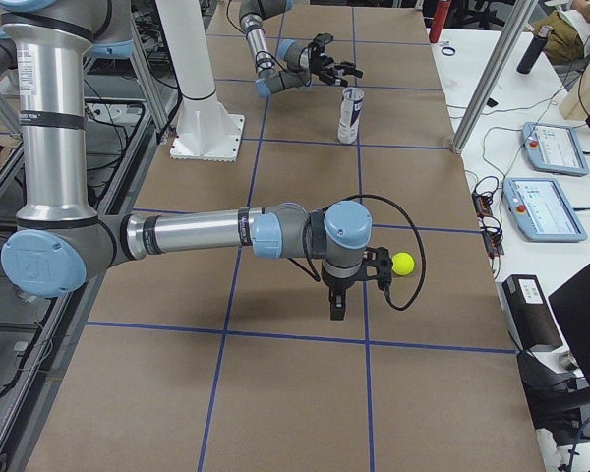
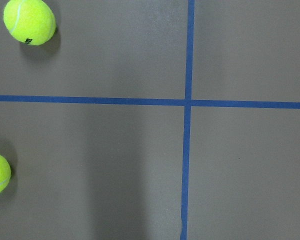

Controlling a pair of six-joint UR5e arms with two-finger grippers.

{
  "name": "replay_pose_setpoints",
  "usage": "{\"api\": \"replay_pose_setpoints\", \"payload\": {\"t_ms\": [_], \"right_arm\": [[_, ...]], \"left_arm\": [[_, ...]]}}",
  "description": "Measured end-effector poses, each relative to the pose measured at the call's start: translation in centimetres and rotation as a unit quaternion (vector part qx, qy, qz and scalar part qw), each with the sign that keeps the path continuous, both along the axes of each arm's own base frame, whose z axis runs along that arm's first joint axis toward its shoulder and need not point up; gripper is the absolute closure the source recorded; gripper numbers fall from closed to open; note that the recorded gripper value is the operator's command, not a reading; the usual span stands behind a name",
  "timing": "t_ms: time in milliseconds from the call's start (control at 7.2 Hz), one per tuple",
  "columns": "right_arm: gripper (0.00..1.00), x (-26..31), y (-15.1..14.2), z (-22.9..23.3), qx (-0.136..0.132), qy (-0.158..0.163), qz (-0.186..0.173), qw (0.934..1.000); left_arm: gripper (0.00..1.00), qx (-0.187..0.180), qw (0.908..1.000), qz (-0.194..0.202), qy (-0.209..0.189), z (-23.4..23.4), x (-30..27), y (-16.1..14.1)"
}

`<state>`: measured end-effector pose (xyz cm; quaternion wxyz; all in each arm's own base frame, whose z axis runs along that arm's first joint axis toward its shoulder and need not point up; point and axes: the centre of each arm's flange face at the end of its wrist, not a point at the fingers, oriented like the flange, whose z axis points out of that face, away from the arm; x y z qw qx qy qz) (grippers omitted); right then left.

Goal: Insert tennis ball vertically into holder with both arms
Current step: 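Open the left gripper and draw it back from the can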

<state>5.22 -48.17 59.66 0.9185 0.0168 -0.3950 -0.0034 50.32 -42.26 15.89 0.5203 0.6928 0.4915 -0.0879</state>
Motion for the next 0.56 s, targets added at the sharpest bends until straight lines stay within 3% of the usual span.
{"api": "replay_pose_setpoints", "payload": {"t_ms": [139,555], "right_arm": [[0.00,0.0,0.0,-0.1,0.001,0.000,0.000,1.0000],[0.00,0.0,-0.2,-0.6,0.006,0.000,0.000,1.0000]], "left_arm": [[0.01,-0.003,0.9997,0.004,-0.025,-1.8,-2.2,0.4],[0.01,-0.016,0.9928,0.048,-0.109,5.1,-8.9,2.4]]}}
